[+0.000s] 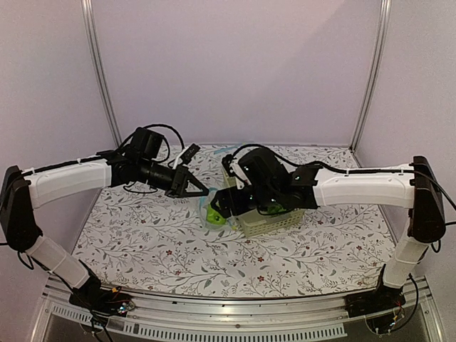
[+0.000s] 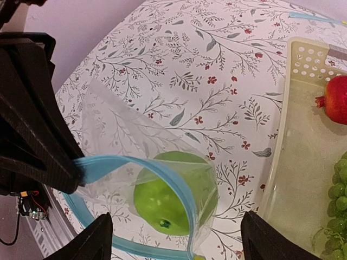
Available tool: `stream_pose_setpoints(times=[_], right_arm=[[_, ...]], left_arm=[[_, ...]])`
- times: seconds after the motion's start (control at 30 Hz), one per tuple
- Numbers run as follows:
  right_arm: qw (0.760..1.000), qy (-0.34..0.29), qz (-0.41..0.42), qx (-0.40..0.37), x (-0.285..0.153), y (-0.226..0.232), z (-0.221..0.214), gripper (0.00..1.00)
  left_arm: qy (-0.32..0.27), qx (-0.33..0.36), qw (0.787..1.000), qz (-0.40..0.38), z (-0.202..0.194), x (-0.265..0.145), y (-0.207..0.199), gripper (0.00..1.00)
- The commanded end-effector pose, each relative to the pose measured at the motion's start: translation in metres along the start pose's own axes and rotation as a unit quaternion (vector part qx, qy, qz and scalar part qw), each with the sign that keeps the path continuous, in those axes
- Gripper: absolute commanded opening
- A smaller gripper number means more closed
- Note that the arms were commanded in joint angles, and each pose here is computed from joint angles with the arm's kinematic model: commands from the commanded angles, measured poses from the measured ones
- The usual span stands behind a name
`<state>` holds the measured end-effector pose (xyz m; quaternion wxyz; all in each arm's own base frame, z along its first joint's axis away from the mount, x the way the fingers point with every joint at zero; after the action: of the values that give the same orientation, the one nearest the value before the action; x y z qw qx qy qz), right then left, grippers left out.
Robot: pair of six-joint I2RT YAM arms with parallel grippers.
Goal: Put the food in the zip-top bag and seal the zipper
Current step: Adjust the fake fruit in the zipper food storage bag.
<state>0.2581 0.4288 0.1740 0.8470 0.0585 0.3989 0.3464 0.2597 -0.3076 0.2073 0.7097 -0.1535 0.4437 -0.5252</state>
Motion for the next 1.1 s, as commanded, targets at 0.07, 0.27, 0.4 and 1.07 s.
stream_pose_setpoints(times=[0.07,0.27,0.4,1.07], right_arm=[[0.999,-0.025,0.014,0.023,0.014,0.011,0.011,0.81],[0.998,-0.053,-0.006,0.027,0.030,0.003,0.008,0.81],[0.996,-0.081,0.010,0.039,0.031,0.007,0.014,0.81],[0.988,-0.006,-0.143,0.055,0.046,-0.056,-0.037,0.79]], left_arm=[[0.002,-0.001,0.999,-0.043,0.000,0.007,-0.021,0.00],[-0.015,-0.006,0.998,-0.058,0.005,0.003,-0.032,0.00],[-0.020,-0.017,0.997,-0.069,0.004,0.003,-0.034,0.00],[-0.052,0.024,0.998,0.004,0.024,-0.020,-0.036,0.00]])
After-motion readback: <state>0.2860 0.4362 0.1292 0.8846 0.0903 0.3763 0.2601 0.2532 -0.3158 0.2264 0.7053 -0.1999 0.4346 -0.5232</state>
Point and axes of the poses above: each gripper's point midway between its finger pads, its own x axis out along the fingers, its own y axis along the line the jaws close on, z = x × y, the point moved 1 cm from there along -x, back along the fingers, and after that the axes turned 6 degrees about x, right-handed, at the moved point
